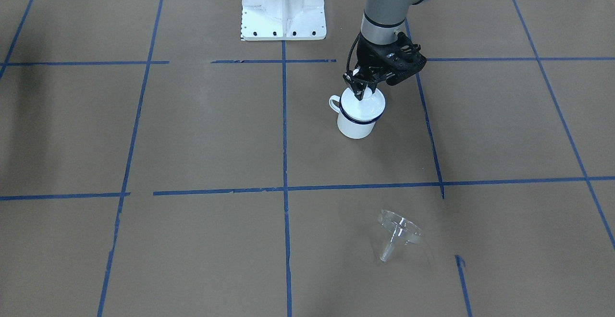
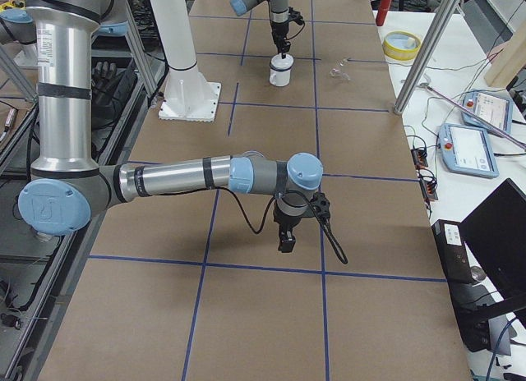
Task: Remove funnel from cup
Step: 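Lower the lid onto the mug opening with the left gripper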
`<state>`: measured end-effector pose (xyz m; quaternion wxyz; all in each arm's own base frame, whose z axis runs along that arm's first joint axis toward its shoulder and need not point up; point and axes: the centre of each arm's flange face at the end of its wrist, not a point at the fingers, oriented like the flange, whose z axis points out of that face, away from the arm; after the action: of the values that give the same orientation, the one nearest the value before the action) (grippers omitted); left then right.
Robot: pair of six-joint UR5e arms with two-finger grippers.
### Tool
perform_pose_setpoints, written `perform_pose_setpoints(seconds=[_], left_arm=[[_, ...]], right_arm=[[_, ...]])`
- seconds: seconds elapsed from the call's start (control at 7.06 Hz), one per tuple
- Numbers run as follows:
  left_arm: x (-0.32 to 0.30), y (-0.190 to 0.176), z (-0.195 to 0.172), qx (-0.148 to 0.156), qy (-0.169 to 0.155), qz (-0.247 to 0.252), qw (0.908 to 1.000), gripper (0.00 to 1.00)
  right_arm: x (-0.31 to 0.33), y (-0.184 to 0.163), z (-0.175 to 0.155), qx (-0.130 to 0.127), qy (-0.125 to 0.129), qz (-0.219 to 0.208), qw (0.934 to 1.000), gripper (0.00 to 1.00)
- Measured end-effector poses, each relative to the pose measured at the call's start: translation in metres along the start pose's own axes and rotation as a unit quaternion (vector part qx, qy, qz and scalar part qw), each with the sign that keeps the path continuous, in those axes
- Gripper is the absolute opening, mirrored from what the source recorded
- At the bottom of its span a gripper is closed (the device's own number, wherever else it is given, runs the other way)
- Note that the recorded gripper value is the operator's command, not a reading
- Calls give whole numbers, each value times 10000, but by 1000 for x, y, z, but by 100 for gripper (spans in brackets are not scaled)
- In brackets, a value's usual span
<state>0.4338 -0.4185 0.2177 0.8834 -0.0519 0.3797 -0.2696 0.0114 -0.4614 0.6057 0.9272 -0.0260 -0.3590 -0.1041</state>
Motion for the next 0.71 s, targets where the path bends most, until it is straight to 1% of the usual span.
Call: perform_pose_setpoints(seconds=[0.57,0.71], left_arm=[[0,-1,5,3,-40,-15,10000,0],[1,-1,4,1,-38,-13,10000,4]], right_arm=[[0,0,0,0,0,2,10000,100],[0,0,0,0,0,-1,10000,100]])
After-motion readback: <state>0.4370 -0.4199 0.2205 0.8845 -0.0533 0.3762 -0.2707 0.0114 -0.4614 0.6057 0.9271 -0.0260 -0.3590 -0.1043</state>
